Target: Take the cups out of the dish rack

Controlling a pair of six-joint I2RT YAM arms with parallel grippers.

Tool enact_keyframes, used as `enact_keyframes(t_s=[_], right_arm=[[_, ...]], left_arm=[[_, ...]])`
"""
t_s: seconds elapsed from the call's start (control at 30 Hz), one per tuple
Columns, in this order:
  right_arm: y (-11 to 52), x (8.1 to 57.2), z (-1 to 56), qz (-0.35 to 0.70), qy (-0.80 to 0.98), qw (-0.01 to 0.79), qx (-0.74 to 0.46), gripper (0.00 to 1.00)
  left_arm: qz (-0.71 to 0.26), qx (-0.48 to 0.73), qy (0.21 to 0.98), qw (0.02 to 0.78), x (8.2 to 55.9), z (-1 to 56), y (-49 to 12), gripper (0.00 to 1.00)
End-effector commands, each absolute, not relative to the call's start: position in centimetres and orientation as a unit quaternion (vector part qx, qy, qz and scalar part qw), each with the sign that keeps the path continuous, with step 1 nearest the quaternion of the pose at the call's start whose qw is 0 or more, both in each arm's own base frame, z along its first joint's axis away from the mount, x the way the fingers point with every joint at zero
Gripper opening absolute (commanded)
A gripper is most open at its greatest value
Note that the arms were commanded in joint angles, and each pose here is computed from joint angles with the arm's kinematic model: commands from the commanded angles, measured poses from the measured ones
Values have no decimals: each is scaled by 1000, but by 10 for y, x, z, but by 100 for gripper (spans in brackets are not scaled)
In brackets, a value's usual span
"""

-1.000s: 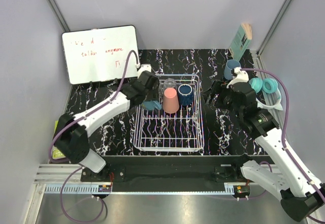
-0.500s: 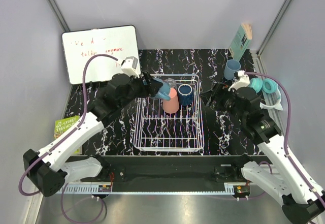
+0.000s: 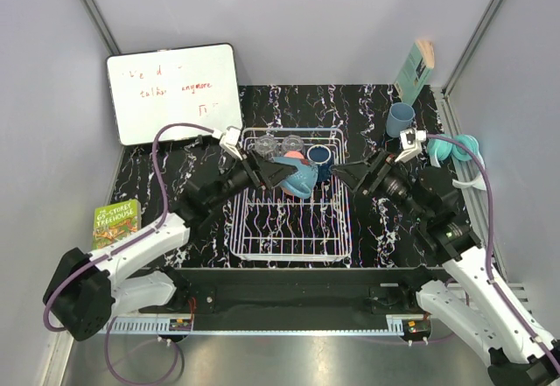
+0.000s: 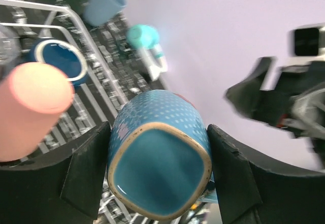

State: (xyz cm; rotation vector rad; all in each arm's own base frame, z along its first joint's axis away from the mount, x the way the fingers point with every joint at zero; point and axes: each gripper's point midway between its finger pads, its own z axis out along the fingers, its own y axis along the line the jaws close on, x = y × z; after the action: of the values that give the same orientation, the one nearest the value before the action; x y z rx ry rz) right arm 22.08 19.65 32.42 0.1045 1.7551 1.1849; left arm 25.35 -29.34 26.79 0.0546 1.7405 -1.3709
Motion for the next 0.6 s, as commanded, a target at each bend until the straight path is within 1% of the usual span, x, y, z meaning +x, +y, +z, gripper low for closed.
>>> enact_keyframes(t_s=[0.0,0.2,0.57], right_arm=[[215,200,348,583,666,464,22,83],[220,197,341,604,662,443,22,81],[237,207,347,635,646,424,7,77]], left_arm=[[-678,41,550,486,231,362,-293,0],[-687,50,546,477,229,364,-297,0],[-701,65,553,446,215,353,-318,0]])
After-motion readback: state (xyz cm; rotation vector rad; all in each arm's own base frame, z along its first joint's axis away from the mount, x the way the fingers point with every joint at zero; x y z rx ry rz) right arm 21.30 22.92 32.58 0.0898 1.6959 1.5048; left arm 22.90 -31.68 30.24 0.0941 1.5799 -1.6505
